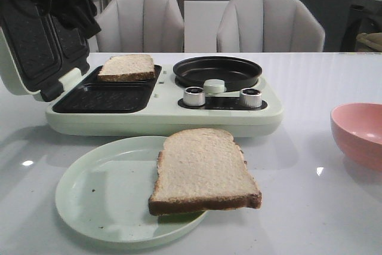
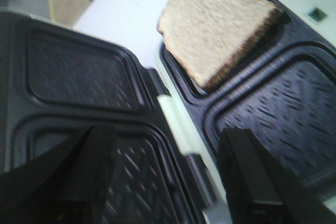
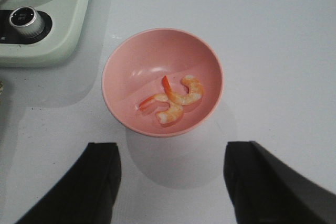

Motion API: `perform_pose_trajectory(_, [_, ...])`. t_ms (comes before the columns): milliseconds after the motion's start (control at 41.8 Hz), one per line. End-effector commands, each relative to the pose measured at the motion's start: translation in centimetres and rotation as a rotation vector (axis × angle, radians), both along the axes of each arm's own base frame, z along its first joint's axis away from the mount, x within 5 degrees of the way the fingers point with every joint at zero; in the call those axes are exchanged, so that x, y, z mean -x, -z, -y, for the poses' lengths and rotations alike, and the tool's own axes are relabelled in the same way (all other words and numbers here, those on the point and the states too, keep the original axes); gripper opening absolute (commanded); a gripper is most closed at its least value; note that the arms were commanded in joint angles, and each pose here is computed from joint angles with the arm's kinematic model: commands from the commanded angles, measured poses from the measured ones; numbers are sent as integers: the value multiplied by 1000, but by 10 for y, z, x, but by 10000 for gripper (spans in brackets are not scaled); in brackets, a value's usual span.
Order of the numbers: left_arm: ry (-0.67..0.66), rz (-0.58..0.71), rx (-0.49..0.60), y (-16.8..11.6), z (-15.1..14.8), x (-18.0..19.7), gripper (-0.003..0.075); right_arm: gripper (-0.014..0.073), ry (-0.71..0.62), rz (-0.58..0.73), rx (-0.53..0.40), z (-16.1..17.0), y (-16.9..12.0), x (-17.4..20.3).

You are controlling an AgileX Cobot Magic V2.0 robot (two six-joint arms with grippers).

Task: Make breakfast with bread and shrimp
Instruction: 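Release the bread and raise the left gripper away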

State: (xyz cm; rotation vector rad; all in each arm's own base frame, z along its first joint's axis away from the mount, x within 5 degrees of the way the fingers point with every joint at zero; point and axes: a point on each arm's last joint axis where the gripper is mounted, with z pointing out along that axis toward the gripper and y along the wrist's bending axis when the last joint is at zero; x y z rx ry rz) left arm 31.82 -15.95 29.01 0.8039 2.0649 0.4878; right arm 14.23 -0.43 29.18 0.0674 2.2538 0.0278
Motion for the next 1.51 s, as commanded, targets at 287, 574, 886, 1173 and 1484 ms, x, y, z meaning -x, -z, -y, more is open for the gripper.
perform_pose_trajectory(287, [99,-261,293,-71,9,123,454,535,7,90,9,1,-15,-5])
perform_pose_trajectory(574, [252,-271,481,-89,-21,192,454,535,7,90,9,1,-15,-5])
perform_pose_trajectory(886, [354,-282,614,-88,-57,236,454,535,7,90,9,1,-15,-5])
perform_pose_trajectory(1173, [370,-268,643,-78,-69,245,454,535,17,87,-95,-3,-14,-8])
perform_pose_trajectory(1484, [410,-211,696,-84,-65,243,454,457,-152,-256,-337,-42,27,-37])
